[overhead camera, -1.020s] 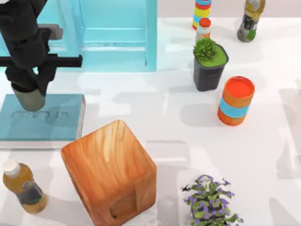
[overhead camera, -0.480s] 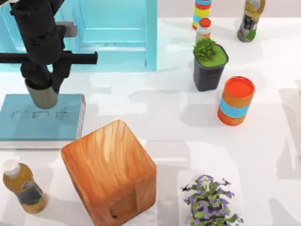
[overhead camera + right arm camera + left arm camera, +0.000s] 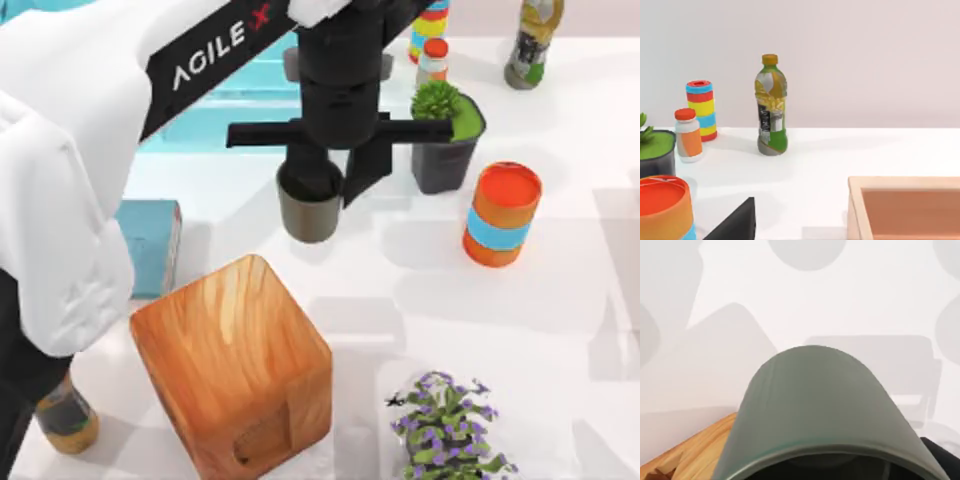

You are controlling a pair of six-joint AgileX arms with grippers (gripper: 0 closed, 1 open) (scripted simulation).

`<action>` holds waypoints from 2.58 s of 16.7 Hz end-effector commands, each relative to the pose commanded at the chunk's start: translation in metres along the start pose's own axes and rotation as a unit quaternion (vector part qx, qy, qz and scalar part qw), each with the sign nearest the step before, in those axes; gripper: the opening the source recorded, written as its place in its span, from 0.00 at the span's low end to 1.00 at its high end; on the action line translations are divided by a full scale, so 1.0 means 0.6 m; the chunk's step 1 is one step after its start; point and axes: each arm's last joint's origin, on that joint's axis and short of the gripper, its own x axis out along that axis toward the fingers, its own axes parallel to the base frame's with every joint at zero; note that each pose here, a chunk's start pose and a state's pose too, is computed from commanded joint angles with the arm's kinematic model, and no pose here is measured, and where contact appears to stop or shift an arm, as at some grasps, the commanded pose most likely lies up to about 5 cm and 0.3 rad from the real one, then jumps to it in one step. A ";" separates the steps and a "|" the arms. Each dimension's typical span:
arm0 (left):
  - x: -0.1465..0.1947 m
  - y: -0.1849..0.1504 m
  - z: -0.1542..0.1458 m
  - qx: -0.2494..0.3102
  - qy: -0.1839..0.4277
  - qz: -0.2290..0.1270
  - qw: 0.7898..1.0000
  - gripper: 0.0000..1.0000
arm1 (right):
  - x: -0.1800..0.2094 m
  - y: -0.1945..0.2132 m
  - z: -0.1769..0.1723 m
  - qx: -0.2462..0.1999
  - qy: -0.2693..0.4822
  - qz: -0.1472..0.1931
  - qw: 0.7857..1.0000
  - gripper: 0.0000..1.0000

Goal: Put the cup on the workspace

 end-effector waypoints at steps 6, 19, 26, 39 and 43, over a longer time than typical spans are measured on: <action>-0.003 -0.084 -0.054 0.000 0.000 -0.006 1.000 0.00 | 0.000 0.000 0.000 0.000 0.000 0.000 1.000 1.00; 0.102 -0.070 -0.053 0.000 0.001 -0.004 1.000 0.00 | 0.000 0.000 0.000 0.000 0.000 0.000 1.000 1.00; 0.104 -0.070 -0.054 0.000 0.000 -0.006 1.000 0.15 | 0.000 0.000 0.000 0.000 0.000 0.000 1.000 1.00; 0.104 -0.070 -0.054 0.000 0.000 -0.006 1.000 1.00 | 0.000 0.000 0.000 0.000 0.000 0.000 1.000 1.00; 0.104 -0.070 -0.054 0.000 0.000 -0.006 1.000 1.00 | 0.000 0.000 0.000 0.000 0.000 0.000 1.000 1.00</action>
